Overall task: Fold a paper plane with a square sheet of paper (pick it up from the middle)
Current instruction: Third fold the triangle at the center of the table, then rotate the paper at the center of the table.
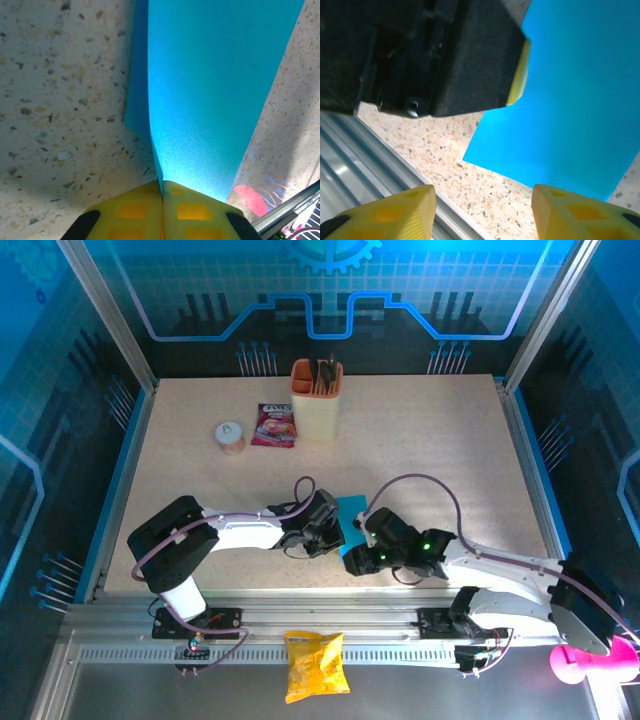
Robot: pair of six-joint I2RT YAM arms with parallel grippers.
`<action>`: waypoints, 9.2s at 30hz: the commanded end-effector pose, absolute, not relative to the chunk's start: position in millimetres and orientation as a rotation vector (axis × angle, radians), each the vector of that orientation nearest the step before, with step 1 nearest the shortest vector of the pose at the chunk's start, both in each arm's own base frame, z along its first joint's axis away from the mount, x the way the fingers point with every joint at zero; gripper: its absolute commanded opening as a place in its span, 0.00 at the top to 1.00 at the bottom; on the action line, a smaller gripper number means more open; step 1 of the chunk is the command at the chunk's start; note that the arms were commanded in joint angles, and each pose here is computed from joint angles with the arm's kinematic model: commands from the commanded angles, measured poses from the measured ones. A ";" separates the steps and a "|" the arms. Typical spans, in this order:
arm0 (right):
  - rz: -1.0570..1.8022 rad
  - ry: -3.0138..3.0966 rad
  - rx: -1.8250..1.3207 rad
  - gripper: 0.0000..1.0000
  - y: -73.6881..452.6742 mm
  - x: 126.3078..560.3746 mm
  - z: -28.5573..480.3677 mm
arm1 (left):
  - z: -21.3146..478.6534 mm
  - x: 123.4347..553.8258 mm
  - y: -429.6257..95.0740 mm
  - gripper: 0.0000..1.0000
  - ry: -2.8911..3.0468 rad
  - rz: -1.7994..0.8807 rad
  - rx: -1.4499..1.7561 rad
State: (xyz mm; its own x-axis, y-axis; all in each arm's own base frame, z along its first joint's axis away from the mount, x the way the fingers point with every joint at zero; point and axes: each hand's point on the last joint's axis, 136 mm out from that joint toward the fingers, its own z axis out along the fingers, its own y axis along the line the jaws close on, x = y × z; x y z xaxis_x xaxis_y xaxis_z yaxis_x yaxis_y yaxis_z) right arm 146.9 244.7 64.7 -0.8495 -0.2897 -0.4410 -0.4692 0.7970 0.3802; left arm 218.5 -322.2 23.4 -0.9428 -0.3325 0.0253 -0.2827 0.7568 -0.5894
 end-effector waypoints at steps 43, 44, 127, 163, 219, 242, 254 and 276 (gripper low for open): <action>0.428 2.629 -0.707 1.00 273.8 160.0 42.5 | 56.0 230.8 -268.4 0.66 2.850 -0.918 -0.443; 0.439 2.632 -0.709 1.00 274.5 159.4 42.1 | 60.6 234.9 -264.3 0.66 2.838 -0.922 -0.433; 0.583 2.767 -0.546 1.00 232.6 218.1 24.5 | -13.4 301.7 -319.1 0.78 3.044 -0.928 0.016; 0.533 2.869 -0.485 1.00 214.2 203.6 -7.1 | 67.5 323.7 -298.0 0.74 2.813 -1.049 -0.064; 0.584 2.812 -0.437 0.72 222.8 221.4 26.4 | -10.9 251.0 -295.9 0.88 2.933 -0.972 -0.066; 0.756 2.713 -0.440 0.93 280.6 187.5 47.4 | -23.2 246.0 -285.4 0.91 2.965 -0.906 -0.121; 0.735 2.770 -0.369 0.96 259.3 182.1 18.3 | -26.2 245.3 -284.5 0.92 2.977 -0.892 -0.117; 0.754 2.848 -0.088 0.98 206.8 139.6 -22.9 | -38.0 242.7 -266.0 1.00 3.006 -0.775 -0.234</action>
